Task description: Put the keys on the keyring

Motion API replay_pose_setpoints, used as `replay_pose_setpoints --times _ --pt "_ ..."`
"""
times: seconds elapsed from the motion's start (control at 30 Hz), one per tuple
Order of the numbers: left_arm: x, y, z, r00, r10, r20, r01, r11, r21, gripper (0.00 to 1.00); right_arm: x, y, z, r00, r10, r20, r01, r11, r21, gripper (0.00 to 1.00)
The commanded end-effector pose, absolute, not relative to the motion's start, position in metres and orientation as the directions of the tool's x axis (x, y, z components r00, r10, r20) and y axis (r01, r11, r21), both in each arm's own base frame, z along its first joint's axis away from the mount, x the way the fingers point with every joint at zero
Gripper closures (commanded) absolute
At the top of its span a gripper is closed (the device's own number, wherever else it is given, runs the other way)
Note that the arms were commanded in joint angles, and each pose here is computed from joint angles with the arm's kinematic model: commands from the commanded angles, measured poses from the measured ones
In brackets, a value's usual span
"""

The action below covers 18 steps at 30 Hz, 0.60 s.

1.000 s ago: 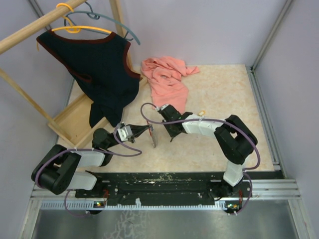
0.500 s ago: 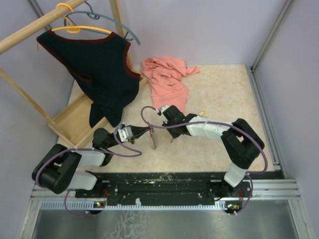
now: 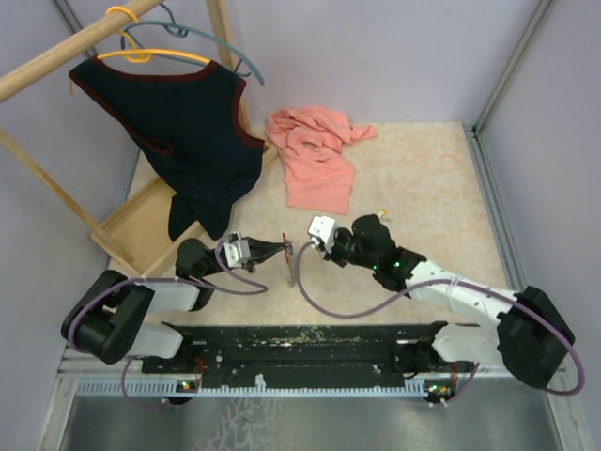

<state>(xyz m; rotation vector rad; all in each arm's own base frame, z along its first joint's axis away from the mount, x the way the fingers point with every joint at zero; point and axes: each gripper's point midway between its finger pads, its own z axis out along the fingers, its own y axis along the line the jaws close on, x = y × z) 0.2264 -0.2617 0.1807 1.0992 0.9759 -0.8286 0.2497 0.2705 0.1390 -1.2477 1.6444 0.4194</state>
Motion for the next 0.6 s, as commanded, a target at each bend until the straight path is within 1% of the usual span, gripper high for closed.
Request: replay_pose_setpoints --times 0.0,0.13,0.33,0.4,0.43,0.47,0.53,0.57 --pt "0.222 -0.268 0.190 0.367 -0.102 -0.924 0.916 0.210 0.341 1.00 0.232 0.301 0.196 0.389 -0.318 -0.864 -0.846 0.247 -0.472 1.00" --pt "0.218 -0.269 0.189 0.364 -0.114 -0.924 0.922 0.181 0.341 1.00 0.221 0.308 0.196 0.441 -0.296 -0.847 -0.851 0.161 -0.500 1.00" --pt "0.211 -0.271 0.189 0.364 -0.130 -0.922 0.928 0.141 0.346 1.00 0.215 0.315 0.202 0.495 -0.256 -0.830 -0.840 0.105 -0.533 1.00" --pt "0.210 -0.271 0.190 0.368 -0.130 -0.921 0.926 0.142 0.350 1.00 0.211 0.316 0.199 0.480 -0.263 -0.837 -0.855 0.073 -0.513 1.00" --pt "0.210 -0.270 0.189 0.370 -0.129 -0.920 0.925 0.146 0.351 1.00 0.216 0.315 0.197 0.455 -0.294 -0.840 -0.863 0.088 -0.498 1.00" --pt "0.211 -0.270 0.190 0.373 -0.126 -0.919 0.923 0.151 0.354 1.00 0.231 0.309 0.189 0.375 -0.379 -0.846 -0.875 0.155 -0.458 1.00" --pt "0.212 -0.269 0.191 0.376 -0.120 -0.919 0.921 0.160 0.356 1.00 0.233 0.301 0.174 0.225 -0.509 -0.831 -0.931 0.138 -0.337 1.00" --pt "0.213 -0.269 0.191 0.378 -0.117 -0.918 0.919 0.165 0.357 1.00 0.248 0.291 0.166 0.139 -0.585 -0.799 -0.924 0.214 -0.317 1.00"
